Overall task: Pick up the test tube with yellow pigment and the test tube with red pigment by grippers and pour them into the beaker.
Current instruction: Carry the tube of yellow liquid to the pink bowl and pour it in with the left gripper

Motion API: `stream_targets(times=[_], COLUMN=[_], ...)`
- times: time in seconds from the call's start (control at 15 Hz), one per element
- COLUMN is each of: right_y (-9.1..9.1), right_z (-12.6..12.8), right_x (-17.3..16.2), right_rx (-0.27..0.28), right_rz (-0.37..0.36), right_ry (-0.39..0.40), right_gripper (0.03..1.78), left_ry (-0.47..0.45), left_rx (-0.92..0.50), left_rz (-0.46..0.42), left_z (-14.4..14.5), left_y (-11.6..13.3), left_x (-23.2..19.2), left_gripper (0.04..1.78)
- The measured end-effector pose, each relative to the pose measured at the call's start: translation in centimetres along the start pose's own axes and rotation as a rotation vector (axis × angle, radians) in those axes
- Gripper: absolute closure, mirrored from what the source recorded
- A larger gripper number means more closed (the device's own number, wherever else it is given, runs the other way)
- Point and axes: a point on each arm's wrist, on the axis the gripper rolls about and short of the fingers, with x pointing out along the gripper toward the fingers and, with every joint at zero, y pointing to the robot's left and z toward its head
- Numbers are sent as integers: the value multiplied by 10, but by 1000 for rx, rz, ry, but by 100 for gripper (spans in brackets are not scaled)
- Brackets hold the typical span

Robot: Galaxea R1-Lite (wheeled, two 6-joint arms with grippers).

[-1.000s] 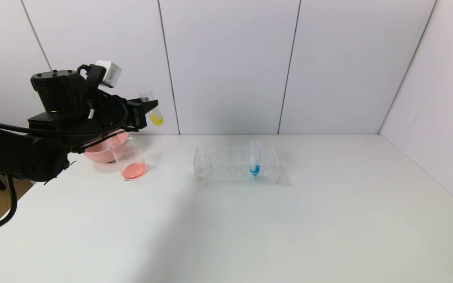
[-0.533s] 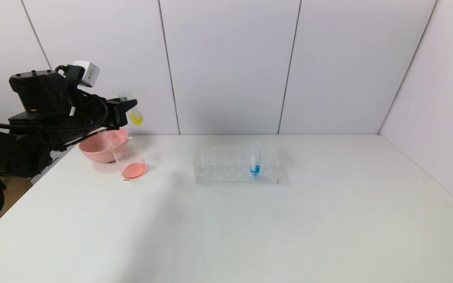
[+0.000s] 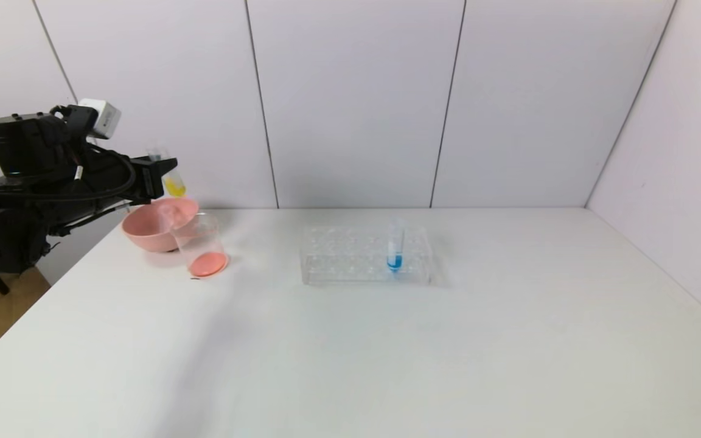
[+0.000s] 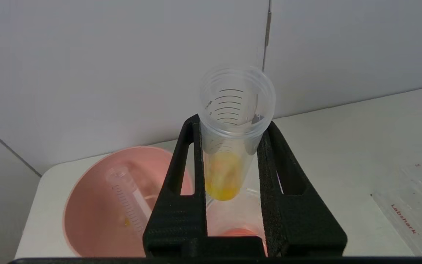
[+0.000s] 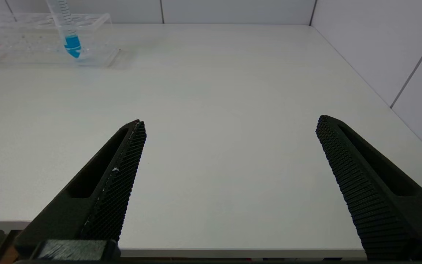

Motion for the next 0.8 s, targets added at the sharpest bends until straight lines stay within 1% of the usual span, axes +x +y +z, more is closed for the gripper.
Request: stream_targets(times=[0.47,0.8], right_y=[0,0], right_z=[0,0], right_x=[0,0], right_rx=[0,0], right_rz=[0,0], right_ry=[0,0], right_gripper=[11,11], left_ry=[34,45], left_rx=[0,12], left_rz=[99,122], left_z=[-10,-12], left_y=[29,34], left_x=[-20,-28], left_gripper=[139,139])
